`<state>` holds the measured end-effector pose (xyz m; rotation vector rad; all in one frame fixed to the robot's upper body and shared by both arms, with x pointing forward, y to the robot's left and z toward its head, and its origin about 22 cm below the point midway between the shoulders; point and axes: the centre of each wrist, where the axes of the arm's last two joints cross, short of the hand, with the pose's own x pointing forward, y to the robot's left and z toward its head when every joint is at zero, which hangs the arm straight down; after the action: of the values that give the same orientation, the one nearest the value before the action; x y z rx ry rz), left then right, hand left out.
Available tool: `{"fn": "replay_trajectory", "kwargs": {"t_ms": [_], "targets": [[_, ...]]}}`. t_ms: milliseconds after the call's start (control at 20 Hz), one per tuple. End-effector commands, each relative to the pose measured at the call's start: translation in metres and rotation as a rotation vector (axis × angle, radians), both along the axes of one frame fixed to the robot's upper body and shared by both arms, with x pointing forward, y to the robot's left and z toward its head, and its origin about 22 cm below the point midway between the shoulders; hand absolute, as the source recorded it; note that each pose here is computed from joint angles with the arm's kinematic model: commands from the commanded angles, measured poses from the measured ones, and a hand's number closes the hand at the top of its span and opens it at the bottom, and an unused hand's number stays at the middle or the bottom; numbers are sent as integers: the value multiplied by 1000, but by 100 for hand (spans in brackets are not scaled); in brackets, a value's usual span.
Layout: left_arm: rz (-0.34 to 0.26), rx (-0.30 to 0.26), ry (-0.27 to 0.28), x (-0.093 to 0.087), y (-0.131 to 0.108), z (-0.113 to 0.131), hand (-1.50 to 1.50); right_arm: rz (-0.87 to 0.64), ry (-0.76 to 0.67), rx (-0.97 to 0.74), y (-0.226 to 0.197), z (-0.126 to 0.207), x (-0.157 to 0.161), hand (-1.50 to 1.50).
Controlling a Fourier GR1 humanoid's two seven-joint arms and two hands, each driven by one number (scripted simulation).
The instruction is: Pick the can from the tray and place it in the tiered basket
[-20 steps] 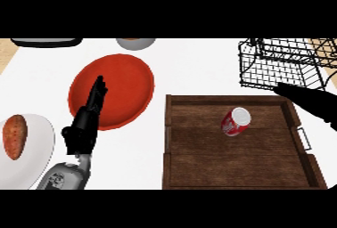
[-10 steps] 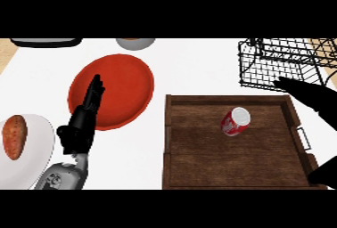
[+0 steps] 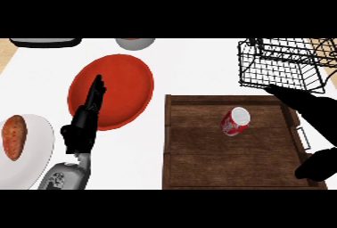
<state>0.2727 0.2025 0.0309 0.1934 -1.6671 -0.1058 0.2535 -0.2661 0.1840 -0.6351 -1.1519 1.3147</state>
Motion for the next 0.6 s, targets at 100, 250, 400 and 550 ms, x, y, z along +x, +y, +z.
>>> {"fn": "replay_trajectory", "kwargs": {"t_ms": [100,250,400,550], "targets": [[-3,12,-3,-17,-7,2,0,38,2,44,-2,-10,10,-150],[2,-18,4,-14,0,-1,0,39,12,40,7,-27,4,-150],[12,-17,14,8,13,-4,0,41,16,57,-3,-12,-5,-150],[5,-17,-9,-9,3,-2,0,55,32,50,11,-13,-2,-150]]}}
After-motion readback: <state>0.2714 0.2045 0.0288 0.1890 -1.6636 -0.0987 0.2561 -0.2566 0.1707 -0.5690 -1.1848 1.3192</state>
